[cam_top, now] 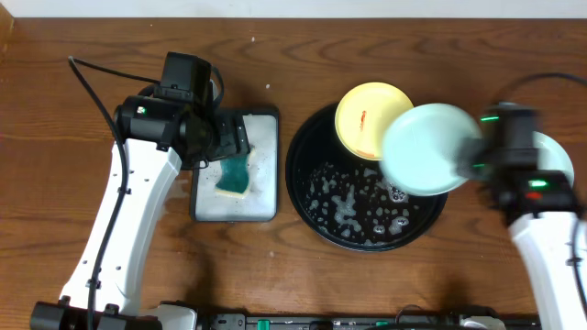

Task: Clean dirty plates on tray and stack at the side
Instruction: 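Tilt the pale green plate up and carry it right with right gripper, then set the pale green plate onto the first plate at right side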

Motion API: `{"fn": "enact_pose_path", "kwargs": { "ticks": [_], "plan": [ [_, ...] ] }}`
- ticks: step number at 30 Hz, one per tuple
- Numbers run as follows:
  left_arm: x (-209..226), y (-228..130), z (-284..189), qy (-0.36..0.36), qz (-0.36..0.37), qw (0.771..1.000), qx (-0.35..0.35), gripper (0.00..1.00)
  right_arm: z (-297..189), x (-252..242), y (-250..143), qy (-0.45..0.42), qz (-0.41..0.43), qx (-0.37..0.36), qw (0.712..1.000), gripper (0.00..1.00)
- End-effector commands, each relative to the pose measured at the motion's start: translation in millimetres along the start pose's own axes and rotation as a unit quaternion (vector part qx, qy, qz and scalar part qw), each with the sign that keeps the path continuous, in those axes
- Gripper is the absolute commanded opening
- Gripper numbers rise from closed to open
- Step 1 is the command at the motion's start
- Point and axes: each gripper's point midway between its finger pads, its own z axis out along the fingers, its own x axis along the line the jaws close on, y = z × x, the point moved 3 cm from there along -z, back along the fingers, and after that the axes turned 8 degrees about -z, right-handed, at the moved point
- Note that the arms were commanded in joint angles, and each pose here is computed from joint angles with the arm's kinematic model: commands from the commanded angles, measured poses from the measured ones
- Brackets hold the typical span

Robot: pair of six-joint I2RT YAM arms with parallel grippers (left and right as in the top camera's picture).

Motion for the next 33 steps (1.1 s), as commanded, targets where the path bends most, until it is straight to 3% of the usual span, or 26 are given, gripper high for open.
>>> {"fn": "enact_pose_path", "kwargs": {
  "ticks": [1,7,13,15,16,18,20,24,29,33],
  "plan": [
    [-1.0,0.2,-1.6,-0.004,0.003,1.0,0.001,0.84,3.8,-46.9,9.8,0.052,0.114,-0.005,0.992,0.01],
    [-0.9,0.3,-1.7,-0.004,0.003,1.0,0.001,0.84,31.8,-163.3,-21.4,-0.05,0.301,0.027,0.952,0.01],
    [-1.0,0.2,-1.6,-0.004,0.003,1.0,0.001,0.84,76.5,-219.7,-71.2,-0.086,0.415,0.095,0.901,0.01],
    [-1.0,0.2,-1.6,-0.004,0.003,1.0,0.001,0.84,88.8,-224.6,-79.1,-0.077,0.427,0.106,0.895,0.01],
    [-1.0,0.2,-1.6,-0.004,0.003,1.0,0.001,0.84,98.5,-223.4,-78.3,-0.051,0.423,0.104,0.898,0.06],
    [-1.0,0.2,-1.6,-0.004,0.003,1.0,0.001,0.84,105.3,-212.5,-64.2,0.013,0.384,0.081,0.92,0.27],
    [-1.0,0.2,-1.6,-0.004,0.003,1.0,0.001,0.84,100.4,-193.6,-37.3,0.087,0.369,0.038,0.924,0.36],
    [-1.0,0.2,-1.6,-0.004,0.003,1.0,0.001,0.84,74.2,-145.5,9.9,0.193,0.308,-0.019,0.931,0.38],
    [-1.0,0.2,-1.6,-0.004,0.003,1.0,0.001,0.84,41.3,-47.9,39.7,0.275,0.123,-0.044,0.953,0.41],
    [-1.0,0.3,-1.6,-0.005,0.004,1.0,0.0,0.84,53.8,33.7,31.5,0.224,-0.052,-0.01,0.973,0.5]
  ]
}}
